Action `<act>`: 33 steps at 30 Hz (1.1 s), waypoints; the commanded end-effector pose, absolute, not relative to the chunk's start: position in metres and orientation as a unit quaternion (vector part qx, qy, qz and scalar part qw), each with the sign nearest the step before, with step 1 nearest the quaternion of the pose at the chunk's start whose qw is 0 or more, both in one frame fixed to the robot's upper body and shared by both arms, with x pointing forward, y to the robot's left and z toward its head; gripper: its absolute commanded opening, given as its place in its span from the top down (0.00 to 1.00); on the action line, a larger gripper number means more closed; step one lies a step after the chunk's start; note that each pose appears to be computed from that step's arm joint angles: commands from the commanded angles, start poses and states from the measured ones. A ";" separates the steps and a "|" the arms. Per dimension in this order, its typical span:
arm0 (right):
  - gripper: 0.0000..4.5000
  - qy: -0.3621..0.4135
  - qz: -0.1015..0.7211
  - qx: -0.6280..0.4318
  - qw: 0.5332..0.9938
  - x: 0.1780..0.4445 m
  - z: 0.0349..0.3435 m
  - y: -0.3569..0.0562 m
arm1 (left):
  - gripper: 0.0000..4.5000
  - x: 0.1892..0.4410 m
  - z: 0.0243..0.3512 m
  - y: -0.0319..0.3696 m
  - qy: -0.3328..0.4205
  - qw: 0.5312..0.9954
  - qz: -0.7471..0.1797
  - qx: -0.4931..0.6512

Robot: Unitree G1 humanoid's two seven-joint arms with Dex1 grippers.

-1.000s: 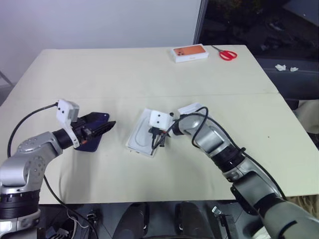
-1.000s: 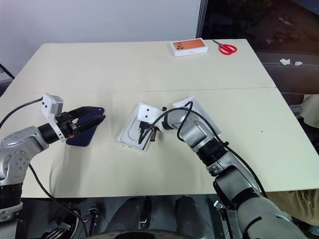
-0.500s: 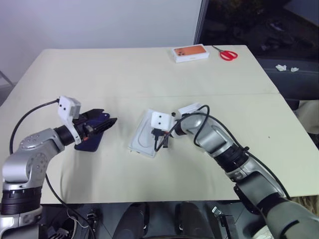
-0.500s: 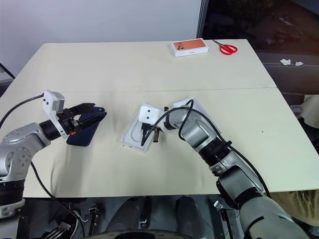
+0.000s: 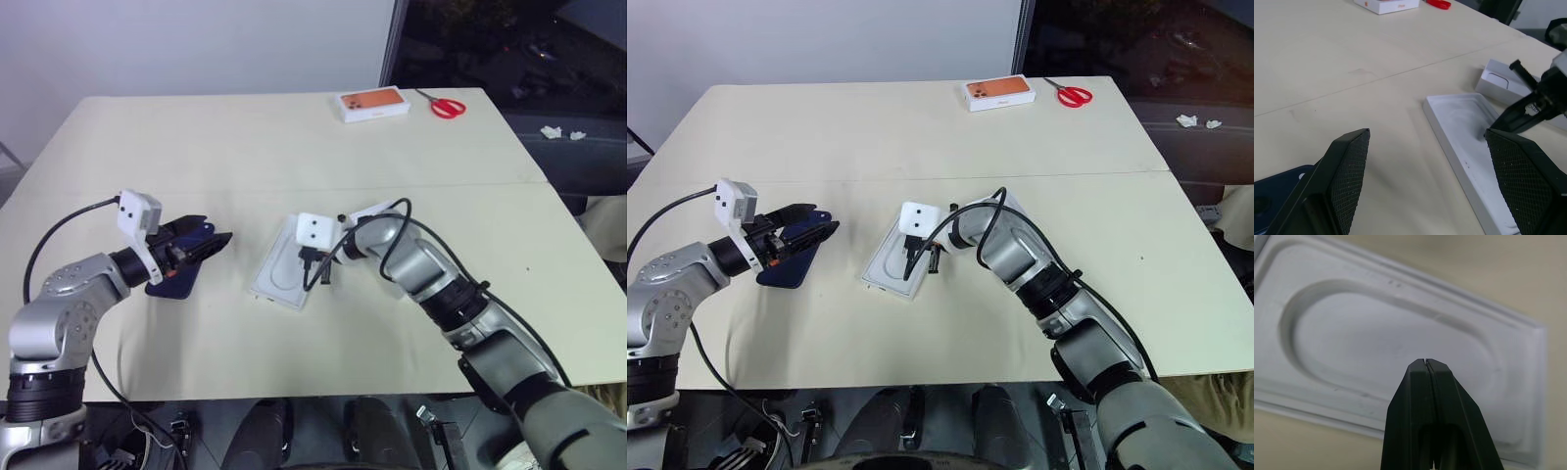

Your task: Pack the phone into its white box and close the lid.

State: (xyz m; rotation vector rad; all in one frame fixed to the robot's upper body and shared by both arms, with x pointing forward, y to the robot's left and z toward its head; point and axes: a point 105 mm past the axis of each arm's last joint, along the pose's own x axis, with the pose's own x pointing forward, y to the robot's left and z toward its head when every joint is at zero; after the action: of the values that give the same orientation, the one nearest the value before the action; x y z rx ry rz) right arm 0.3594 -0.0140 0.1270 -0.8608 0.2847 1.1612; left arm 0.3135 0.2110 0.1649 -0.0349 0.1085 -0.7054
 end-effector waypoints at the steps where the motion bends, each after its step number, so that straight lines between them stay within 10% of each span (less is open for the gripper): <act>1: 1.00 0.102 0.526 -0.381 0.753 0.364 0.138 -0.003 | 0.11 0.315 0.177 0.208 0.028 0.937 -0.348 -0.004; 12: 1.00 0.130 0.529 -0.372 0.752 0.362 0.103 -0.006 | 0.11 0.313 0.172 0.207 0.037 0.937 -0.348 -0.004; 27: 1.00 0.107 0.493 -0.250 0.827 0.375 0.161 -0.062 | 0.11 0.325 0.125 0.208 0.118 0.941 -0.317 0.019; 33: 1.00 0.133 0.483 -0.247 0.829 0.359 0.147 -0.092 | 0.66 0.339 0.113 0.206 0.132 0.945 -0.300 0.007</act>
State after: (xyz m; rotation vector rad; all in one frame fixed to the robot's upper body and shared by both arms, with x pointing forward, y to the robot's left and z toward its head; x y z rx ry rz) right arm 0.3601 -0.0918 0.1251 -0.5096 0.3585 1.0253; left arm 0.3347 0.2051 0.1075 -0.0234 0.2963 -0.6223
